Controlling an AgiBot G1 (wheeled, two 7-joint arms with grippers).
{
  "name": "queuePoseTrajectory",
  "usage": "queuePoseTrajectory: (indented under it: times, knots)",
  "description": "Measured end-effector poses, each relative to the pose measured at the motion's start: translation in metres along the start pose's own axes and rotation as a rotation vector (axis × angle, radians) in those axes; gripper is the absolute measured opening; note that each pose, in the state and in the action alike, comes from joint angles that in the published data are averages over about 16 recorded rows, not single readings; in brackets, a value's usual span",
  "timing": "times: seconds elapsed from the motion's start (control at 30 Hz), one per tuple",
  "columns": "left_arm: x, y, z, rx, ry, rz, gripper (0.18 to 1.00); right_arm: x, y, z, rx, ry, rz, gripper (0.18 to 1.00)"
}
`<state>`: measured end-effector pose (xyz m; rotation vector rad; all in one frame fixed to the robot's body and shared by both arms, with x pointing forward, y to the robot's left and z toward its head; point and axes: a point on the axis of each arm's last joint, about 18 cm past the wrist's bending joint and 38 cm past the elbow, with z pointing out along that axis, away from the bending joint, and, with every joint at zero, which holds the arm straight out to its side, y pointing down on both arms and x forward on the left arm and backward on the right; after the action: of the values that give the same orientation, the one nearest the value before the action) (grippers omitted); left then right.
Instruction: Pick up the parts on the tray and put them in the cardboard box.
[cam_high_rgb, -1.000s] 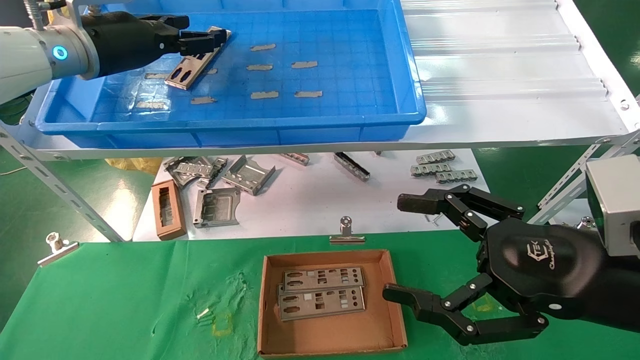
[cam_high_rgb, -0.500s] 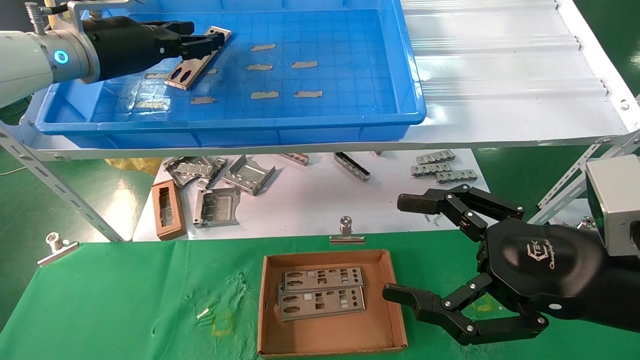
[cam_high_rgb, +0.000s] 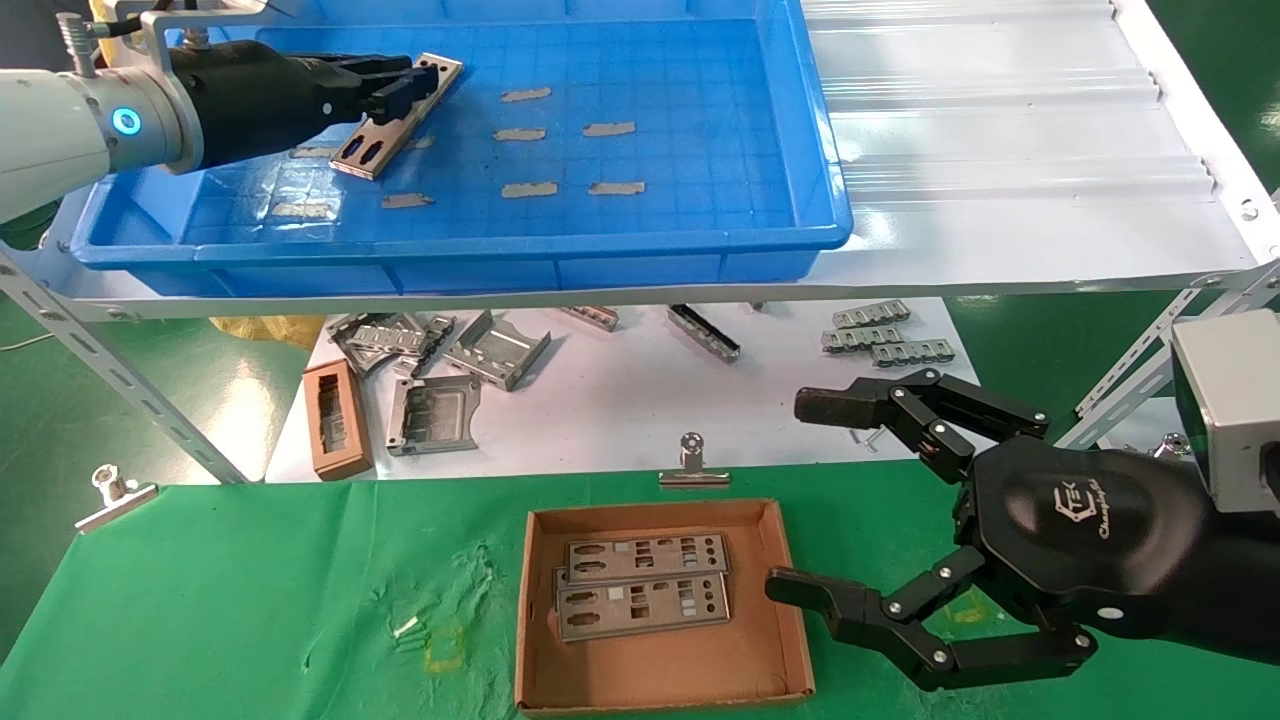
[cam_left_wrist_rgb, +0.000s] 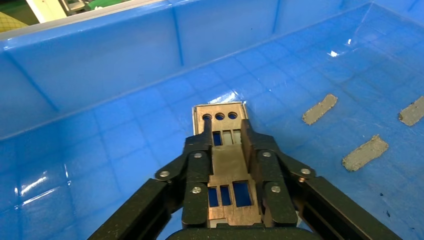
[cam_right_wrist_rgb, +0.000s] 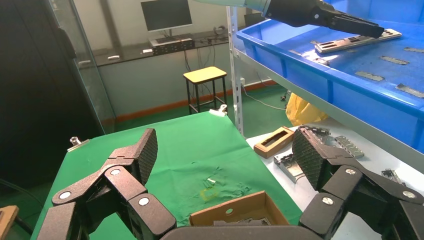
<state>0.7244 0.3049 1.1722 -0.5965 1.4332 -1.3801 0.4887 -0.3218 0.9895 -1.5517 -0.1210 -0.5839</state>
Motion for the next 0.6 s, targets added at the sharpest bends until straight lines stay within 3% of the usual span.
queuePoseTrajectory:
  times: [0.27,0.6]
  knots:
    - [-0.0006,-0.0030,-0.0010,0.010,0.001,0.017,0.297,0.0000,0.0000,0.0000,0.000,0.000,0.000,1.000]
    - [-0.0005,-0.0060,-0.0049,0.016,0.021,0.061,0.284,0.0000,0.0000,0.0000,0.000,0.000,0.000,1.000]
